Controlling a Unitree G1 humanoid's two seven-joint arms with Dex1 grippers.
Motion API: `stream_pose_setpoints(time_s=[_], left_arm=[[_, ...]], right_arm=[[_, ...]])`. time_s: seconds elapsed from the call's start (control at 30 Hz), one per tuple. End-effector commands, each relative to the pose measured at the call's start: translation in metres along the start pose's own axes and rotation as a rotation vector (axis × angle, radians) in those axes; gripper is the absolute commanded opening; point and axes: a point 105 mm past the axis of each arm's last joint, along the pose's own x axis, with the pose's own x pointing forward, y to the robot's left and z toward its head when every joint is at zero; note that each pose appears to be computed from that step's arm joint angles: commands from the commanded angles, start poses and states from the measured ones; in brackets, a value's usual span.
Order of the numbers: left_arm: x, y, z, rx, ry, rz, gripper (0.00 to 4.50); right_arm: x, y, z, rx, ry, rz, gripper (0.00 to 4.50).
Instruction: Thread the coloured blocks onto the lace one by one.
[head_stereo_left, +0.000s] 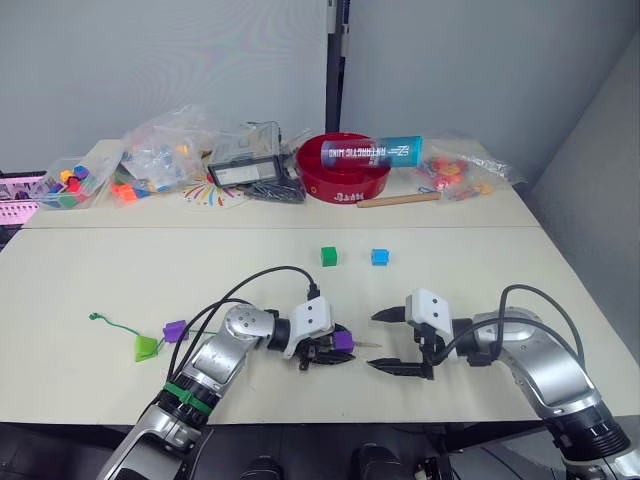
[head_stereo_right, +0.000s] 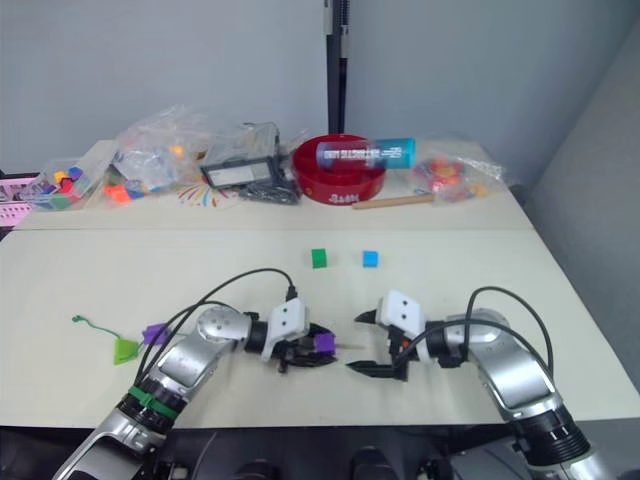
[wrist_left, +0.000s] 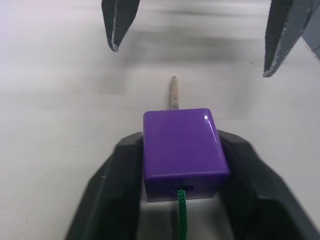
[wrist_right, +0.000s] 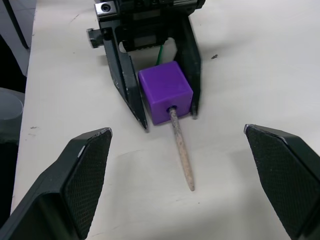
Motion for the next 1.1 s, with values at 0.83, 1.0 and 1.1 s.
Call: stream_pose_setpoints(time_s=[0.83,1.0,1.1], left_arm=[[-0.031,0.004,0.007,0.038,-0.002,0.022,1.22],[-0.093,0.007,-0.023,0.000,0.134,0.087,1.22],[-0.144,0.005,-0.053,-0.038,0.278,0.129,1.22]], right_arm=[[0.021,-0.009,-0.025,-0.067,0.064,0.020,0.00],[0.023,-0.006,-0.019,-0.082,0.053,0.044,0.00],[0.024,-0.004,-0.015,-0.096,0.051,0.059,0.00]])
